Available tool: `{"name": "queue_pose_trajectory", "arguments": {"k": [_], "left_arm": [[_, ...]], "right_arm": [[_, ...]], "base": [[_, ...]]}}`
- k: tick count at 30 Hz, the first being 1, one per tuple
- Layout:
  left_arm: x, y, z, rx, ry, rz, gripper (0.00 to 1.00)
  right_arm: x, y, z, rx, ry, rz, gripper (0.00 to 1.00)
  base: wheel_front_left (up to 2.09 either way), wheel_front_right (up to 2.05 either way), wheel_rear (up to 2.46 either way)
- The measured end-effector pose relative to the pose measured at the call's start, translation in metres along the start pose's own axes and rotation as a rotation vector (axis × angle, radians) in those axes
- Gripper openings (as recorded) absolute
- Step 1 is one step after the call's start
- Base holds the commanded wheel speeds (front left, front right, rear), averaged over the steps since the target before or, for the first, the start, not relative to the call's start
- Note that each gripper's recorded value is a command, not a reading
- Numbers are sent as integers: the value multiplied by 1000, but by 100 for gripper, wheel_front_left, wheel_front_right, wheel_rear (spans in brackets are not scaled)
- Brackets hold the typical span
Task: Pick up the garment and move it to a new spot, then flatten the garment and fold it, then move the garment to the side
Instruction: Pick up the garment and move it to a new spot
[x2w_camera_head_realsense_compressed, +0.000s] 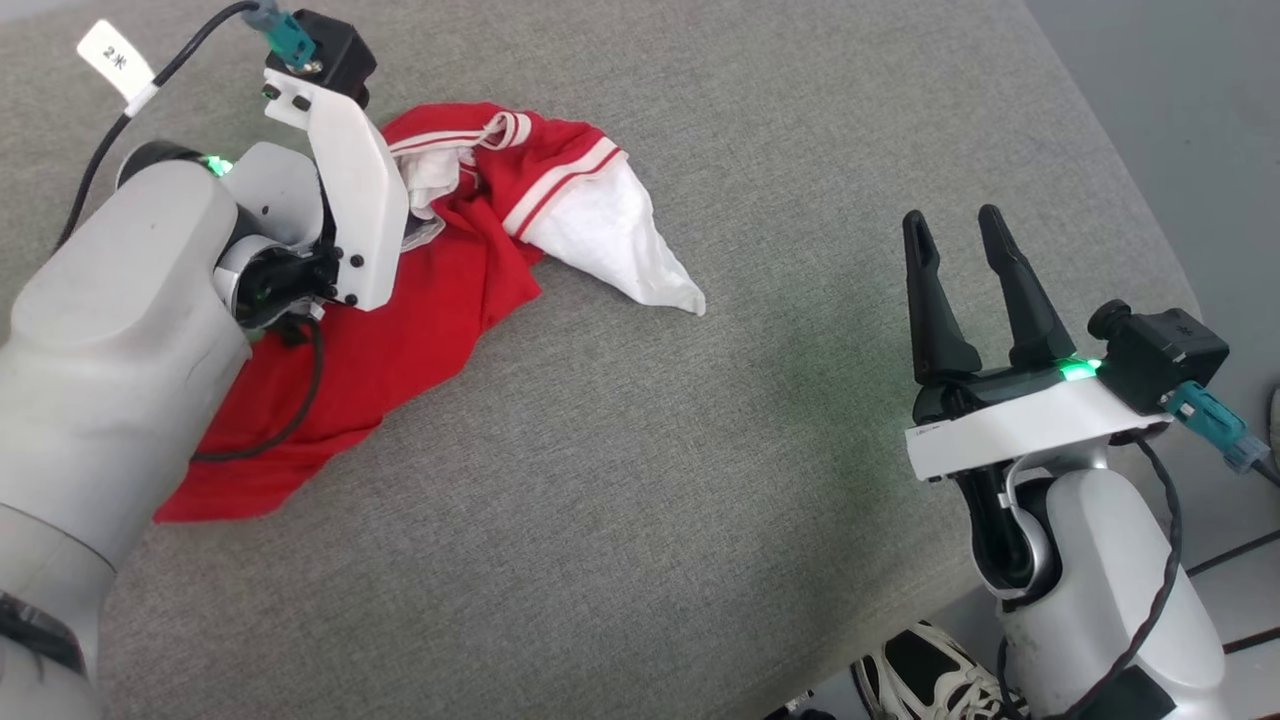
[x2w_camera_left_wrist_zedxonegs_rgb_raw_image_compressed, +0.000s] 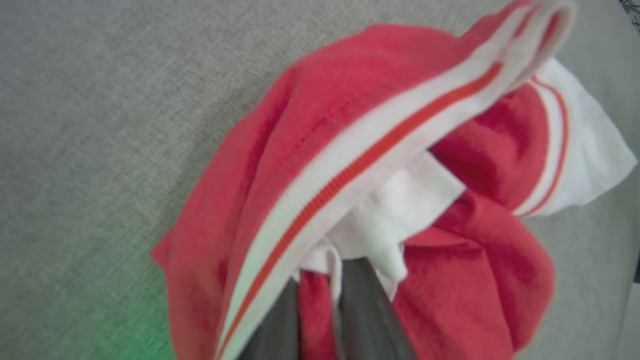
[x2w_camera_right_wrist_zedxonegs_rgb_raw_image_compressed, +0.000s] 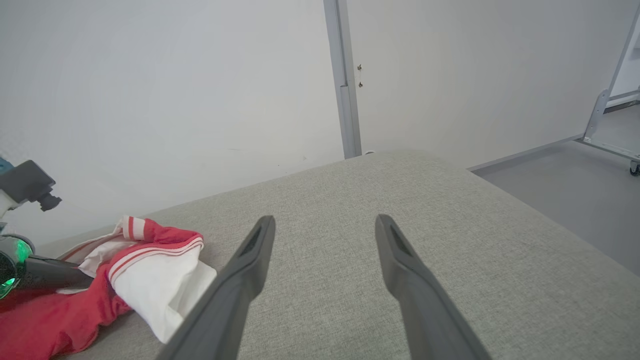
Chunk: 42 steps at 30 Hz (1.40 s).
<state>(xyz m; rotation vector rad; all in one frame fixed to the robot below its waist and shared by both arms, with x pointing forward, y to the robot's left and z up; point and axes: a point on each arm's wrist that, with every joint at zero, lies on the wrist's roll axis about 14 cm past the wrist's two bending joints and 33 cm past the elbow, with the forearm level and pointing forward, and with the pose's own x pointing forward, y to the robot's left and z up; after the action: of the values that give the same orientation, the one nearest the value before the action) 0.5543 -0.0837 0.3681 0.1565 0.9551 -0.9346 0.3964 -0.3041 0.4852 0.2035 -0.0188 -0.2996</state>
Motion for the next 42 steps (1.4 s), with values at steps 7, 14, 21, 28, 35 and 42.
{"name": "queue_pose_trajectory", "arguments": {"k": [7,14,21,28,35,42], "left_arm": [[3,4,0,-13,-3,3,45],[-18,-7,7,-19,-117,-9,100],[-67,-18,-3,-25,-226,-34,100],[-109,-15,-11,-111,-389,-21,100],[-153,26,-57,-361,-620,139,100],[-195,52,-129,-522,-752,339,100]], "right_arm": [[7,7,1,-10,-6,22,100],[12,21,2,-44,-13,69,100],[19,55,-2,-66,-18,164,100],[22,77,-3,-72,-20,227,100],[19,84,-8,-94,-4,270,100],[18,89,-7,-121,-3,309,100]], "base": [[0,0,0],[0,0,0],[0,0,0],[0,0,0],[0,0,0],[0,0,0]]}}
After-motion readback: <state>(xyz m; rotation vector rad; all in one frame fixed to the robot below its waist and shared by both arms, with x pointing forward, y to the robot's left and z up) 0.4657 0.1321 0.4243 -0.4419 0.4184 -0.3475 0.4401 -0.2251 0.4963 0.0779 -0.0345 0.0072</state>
